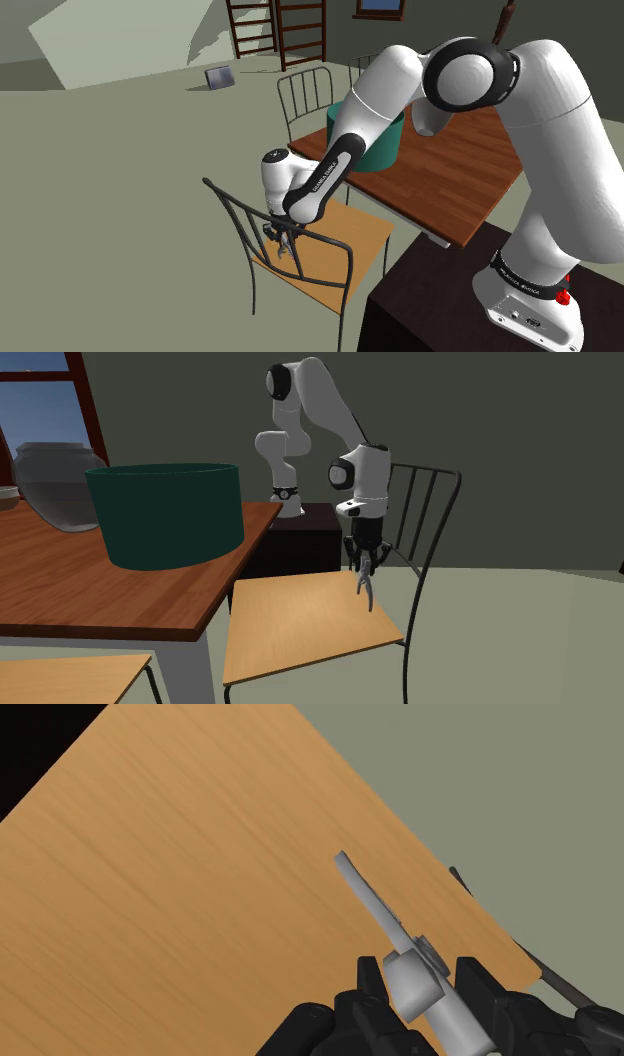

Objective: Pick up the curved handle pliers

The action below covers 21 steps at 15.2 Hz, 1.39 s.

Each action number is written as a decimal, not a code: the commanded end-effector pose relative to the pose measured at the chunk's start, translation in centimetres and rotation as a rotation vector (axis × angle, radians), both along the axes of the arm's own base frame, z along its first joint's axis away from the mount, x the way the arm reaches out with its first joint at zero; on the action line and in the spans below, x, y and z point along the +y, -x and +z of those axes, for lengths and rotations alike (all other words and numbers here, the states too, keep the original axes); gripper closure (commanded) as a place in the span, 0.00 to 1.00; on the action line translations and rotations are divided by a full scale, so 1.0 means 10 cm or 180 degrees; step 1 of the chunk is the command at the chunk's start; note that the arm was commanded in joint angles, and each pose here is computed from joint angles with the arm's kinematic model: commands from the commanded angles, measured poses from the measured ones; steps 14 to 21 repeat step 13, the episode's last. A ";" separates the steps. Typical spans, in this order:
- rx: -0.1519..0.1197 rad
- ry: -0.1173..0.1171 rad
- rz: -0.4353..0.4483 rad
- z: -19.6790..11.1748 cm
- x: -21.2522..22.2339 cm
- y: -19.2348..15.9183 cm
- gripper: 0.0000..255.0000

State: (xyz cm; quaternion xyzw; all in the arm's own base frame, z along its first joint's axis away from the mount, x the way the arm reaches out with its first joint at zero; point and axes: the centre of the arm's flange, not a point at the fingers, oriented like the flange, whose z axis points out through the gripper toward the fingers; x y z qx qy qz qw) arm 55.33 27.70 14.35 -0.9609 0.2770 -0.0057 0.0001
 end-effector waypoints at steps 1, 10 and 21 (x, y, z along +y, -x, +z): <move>0.0001 0.0001 0.0000 0.10 0.00 0.00 1.00; 0.0001 0.0001 0.0000 0.57 0.00 0.00 1.00; 0.0001 0.0001 0.0000 0.64 0.00 0.00 1.00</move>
